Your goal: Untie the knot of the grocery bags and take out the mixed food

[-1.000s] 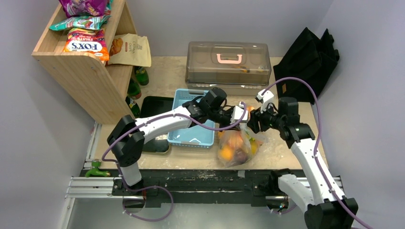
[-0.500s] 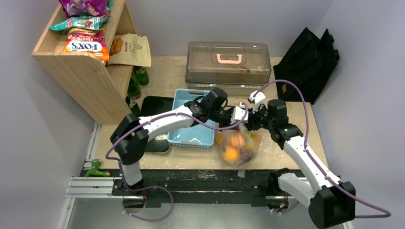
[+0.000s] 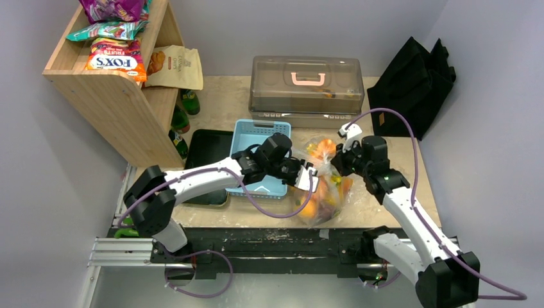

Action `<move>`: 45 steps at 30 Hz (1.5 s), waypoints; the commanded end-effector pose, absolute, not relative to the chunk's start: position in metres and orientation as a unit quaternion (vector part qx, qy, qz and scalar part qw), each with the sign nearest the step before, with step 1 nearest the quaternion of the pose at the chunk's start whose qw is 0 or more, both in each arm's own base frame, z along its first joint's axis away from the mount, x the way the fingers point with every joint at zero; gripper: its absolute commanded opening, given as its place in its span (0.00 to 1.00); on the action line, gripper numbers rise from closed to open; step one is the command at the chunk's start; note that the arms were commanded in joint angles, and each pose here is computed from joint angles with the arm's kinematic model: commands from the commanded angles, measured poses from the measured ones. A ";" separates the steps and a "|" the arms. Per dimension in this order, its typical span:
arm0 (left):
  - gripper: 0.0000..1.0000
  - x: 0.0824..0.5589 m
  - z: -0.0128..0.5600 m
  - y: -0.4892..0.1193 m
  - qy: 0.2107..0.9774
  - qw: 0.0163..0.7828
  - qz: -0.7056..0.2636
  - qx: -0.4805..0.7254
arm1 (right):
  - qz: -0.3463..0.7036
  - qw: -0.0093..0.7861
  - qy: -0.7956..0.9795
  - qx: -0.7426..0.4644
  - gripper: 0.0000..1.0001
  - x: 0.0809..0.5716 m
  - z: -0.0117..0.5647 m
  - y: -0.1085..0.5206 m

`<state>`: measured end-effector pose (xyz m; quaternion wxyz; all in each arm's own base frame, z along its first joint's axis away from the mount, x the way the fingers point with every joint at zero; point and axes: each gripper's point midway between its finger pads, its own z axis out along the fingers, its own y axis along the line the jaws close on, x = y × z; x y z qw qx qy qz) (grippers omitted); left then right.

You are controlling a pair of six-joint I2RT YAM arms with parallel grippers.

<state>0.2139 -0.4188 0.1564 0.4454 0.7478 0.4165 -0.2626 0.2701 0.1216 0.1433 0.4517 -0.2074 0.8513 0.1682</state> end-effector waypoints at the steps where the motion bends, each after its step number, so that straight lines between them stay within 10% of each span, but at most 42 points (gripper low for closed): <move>1: 0.42 0.190 0.200 -0.417 0.405 0.462 -0.293 0.733 | 0.110 0.517 0.836 -0.149 0.00 0.293 0.186 0.092; 23: 0.51 0.224 0.240 -0.448 0.691 0.252 -0.543 0.405 | 0.261 0.530 0.801 -0.104 0.00 0.263 0.249 0.130; 28: 0.37 0.223 0.227 -0.451 0.671 0.265 -0.535 0.440 | 0.241 0.528 0.809 -0.094 0.00 0.269 0.242 0.124; 32: 0.00 0.212 0.223 -0.451 0.625 0.289 -0.520 0.506 | 0.209 0.530 0.816 -0.094 0.00 0.273 0.232 0.114; 45: 0.00 0.154 0.193 -0.411 0.472 0.320 -0.426 0.702 | 0.101 0.563 0.816 -0.084 0.00 0.298 0.227 0.079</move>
